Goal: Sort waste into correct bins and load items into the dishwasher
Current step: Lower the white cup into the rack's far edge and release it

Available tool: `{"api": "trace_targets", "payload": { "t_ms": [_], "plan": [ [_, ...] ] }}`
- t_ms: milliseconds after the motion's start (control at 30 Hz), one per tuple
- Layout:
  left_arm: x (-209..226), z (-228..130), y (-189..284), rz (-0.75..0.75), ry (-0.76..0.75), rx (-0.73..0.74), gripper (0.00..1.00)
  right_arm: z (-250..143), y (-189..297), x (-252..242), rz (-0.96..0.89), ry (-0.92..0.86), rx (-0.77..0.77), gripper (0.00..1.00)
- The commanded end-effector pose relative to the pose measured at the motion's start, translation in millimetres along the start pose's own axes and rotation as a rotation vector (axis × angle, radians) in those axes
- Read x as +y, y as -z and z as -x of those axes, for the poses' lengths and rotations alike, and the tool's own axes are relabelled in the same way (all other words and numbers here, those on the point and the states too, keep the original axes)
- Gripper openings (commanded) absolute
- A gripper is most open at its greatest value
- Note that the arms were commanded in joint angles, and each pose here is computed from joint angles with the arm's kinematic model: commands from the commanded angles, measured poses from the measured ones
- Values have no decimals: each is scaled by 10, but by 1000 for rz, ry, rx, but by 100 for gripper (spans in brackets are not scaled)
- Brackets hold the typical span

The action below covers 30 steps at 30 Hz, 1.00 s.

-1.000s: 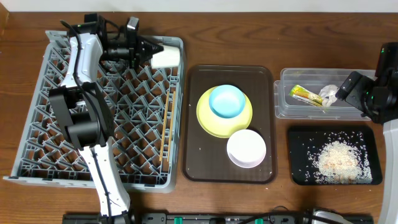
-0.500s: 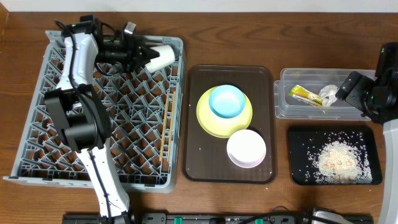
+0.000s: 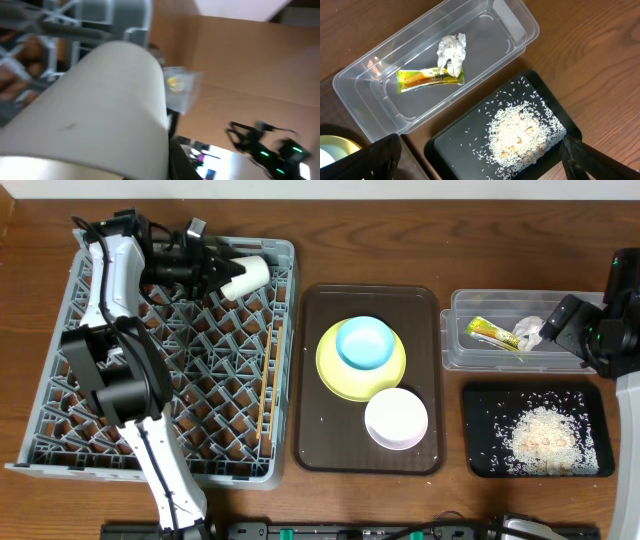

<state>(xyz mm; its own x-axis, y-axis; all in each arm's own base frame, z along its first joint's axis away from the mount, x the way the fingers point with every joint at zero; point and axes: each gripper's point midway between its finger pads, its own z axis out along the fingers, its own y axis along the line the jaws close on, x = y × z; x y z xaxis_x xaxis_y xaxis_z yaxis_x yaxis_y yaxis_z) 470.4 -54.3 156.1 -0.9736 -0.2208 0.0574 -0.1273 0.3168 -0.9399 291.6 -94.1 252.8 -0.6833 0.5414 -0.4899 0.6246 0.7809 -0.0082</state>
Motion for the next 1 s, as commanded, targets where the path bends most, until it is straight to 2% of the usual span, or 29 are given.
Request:
{"api": "trace_targets", "payload": {
  "t_ms": [0,167,267,633,967],
  "plan": [
    [-273,22,-5,-254,-41,-8,8,22,15,-26,-7,1,-8,99],
    [-356,-26,-125,-280,-128,8,8,22,15,-26,-7,1,-8,99],
    [-222,-80,-286,-180,-149,48,8,22,15,-26,-7,1,-8,99],
    [208,-144,-305,8,-111,80,8,22,15,-26,-7,1,-8,99],
    [495,-109,-186,14,-85,41,8,22,15,-26,-7,1,-8,99]
  ]
}}
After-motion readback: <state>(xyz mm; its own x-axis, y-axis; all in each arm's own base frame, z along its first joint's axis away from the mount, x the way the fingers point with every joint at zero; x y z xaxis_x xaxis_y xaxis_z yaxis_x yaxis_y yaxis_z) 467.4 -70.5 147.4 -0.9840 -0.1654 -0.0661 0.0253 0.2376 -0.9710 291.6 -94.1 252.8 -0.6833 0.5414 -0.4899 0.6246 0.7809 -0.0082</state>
